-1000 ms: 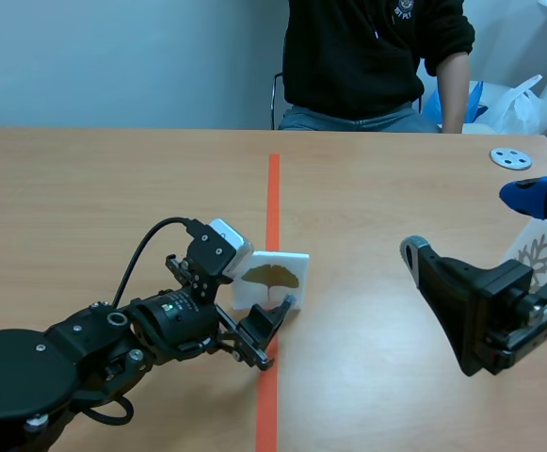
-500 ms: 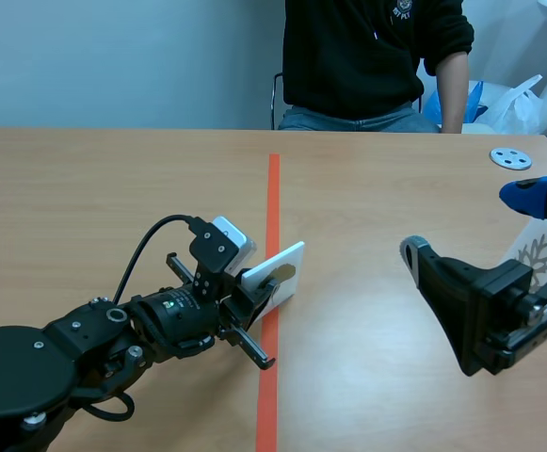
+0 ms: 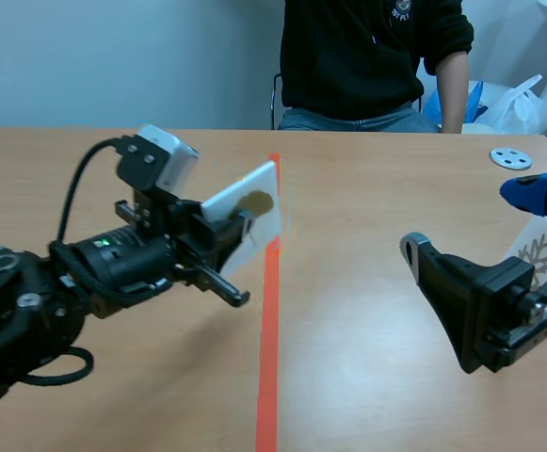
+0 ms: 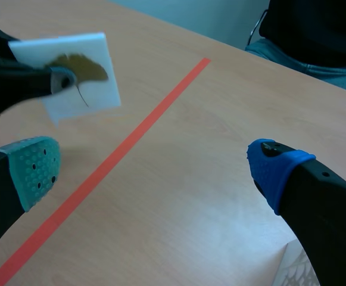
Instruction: Sort the leaf by its shape. The table is split by an orange tape line. A compound leaf with several leaflets goes to the left side, a simple leaf with one blade goes to the right side. Return to the home posture when a red brick is placed on the table.
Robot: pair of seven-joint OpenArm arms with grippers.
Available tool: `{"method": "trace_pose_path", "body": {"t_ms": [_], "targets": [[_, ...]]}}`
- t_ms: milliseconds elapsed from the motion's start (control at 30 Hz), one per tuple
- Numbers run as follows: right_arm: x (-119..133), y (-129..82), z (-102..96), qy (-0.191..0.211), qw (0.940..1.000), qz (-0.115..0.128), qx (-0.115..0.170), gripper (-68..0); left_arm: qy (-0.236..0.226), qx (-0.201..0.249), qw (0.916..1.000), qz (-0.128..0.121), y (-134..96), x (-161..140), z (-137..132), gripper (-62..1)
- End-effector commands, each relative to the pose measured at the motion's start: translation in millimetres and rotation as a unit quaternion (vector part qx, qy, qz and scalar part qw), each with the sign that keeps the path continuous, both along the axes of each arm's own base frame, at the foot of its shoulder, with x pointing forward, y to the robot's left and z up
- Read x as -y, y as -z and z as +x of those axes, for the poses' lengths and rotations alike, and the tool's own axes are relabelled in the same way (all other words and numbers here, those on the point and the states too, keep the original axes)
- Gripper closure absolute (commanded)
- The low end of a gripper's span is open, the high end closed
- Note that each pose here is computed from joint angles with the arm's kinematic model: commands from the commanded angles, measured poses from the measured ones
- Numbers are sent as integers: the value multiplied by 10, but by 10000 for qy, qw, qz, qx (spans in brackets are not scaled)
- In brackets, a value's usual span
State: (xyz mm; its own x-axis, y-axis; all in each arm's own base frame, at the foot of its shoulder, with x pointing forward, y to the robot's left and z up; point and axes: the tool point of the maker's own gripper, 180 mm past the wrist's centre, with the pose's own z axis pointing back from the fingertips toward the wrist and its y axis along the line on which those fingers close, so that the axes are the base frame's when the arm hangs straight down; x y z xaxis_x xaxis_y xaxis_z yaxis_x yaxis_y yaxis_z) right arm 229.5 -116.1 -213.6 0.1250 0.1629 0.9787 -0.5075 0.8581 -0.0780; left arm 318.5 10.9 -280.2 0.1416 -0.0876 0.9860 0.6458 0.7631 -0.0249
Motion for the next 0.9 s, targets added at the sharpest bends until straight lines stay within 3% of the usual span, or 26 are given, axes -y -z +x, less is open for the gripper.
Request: {"method": "trace_pose_path", "body": {"t_ms": [0, 267, 500, 633, 733, 867], "targets": [[20, -64, 17, 22, 9999, 56, 117, -651, -253, 144, 9996, -22, -88, -169, 81, -39], [20, -63, 17, 22, 9999, 56, 116, -651, -1441, 314, 9891, 4, -270, -1059, 327, -41], [20, -63, 17, 22, 9999, 55, 114, -651, -2027, 315, 9779, 395, -177, -1592, 401, -41], [20, -63, 17, 22, 9999, 55, 114, -651, -2393, 340, 9700, 276, -131, -1870, 431, -41], [21, -62, 16, 23, 9999, 54, 112, -651, -2749, 259, 9608, 258, -31, -2111, 489, -41], [21, -62, 16, 23, 9999, 54, 112, -651, -3241, 37, 9460, 13, 130, -2443, 554, -41]]}}
